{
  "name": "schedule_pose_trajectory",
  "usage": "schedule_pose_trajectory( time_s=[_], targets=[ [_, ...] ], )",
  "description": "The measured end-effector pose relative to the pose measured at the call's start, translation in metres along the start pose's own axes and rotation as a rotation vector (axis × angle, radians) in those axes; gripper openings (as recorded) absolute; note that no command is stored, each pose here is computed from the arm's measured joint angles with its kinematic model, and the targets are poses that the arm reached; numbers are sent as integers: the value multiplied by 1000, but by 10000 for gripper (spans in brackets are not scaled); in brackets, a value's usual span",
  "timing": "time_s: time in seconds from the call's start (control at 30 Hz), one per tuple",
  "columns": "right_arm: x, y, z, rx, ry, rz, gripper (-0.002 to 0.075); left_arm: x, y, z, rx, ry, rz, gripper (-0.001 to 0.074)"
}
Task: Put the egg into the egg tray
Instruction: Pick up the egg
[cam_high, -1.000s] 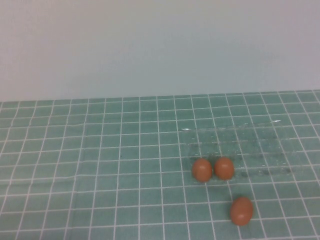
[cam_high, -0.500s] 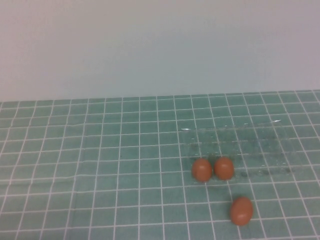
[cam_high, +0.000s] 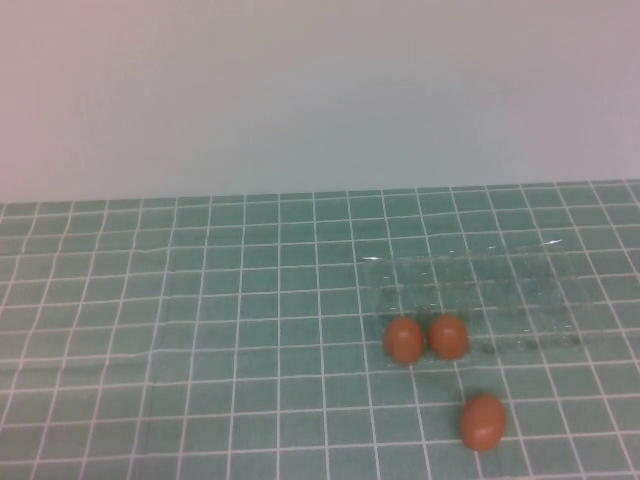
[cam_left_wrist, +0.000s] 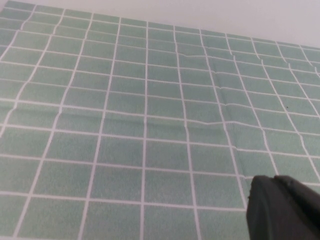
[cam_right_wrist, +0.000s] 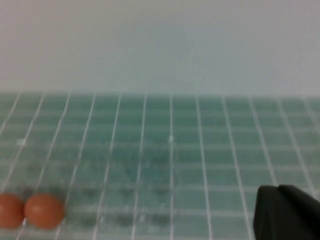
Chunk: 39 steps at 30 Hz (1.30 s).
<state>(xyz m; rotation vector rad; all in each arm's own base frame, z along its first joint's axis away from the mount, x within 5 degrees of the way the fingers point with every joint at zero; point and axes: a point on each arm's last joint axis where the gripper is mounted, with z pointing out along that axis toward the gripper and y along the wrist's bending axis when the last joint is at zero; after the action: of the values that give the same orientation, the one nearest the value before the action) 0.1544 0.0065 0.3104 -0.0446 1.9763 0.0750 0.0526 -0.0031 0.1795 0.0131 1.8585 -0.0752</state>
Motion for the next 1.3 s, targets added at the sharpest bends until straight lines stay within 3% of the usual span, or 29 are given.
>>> schedule_pose_trajectory(
  time_s=[0.27, 0.47, 0.67, 0.9, 1.0, 1.13, 1.2, 1.3],
  targets=[
    [-47, 17, 50, -217, 557, -42, -1, 0, 0, 0, 0, 0, 0, -1],
    [-54, 71, 91, -398, 784, -113, -1, 0, 0, 0, 0, 0, 0, -1],
    [-27, 130, 112, -291, 910, -102, -1, 0, 0, 0, 0, 0, 0, -1],
    [10, 148, 146, -118, 1044, -10, 11, 0, 0, 0, 0, 0, 0, -1],
    [19, 150, 156, -101, 1063, -3, 114, 0, 0, 0, 0, 0, 0, -1],
    [26, 154, 164, -93, 1076, 45, 386, 0, 0, 0, 0, 0, 0, -1],
    [31, 156, 168, -86, 1095, 60, 485, 0, 0, 0, 0, 0, 0, -1],
    [41, 158, 176, -74, 1132, 67, 547, 0, 0, 0, 0, 0, 0, -1]
  ],
)
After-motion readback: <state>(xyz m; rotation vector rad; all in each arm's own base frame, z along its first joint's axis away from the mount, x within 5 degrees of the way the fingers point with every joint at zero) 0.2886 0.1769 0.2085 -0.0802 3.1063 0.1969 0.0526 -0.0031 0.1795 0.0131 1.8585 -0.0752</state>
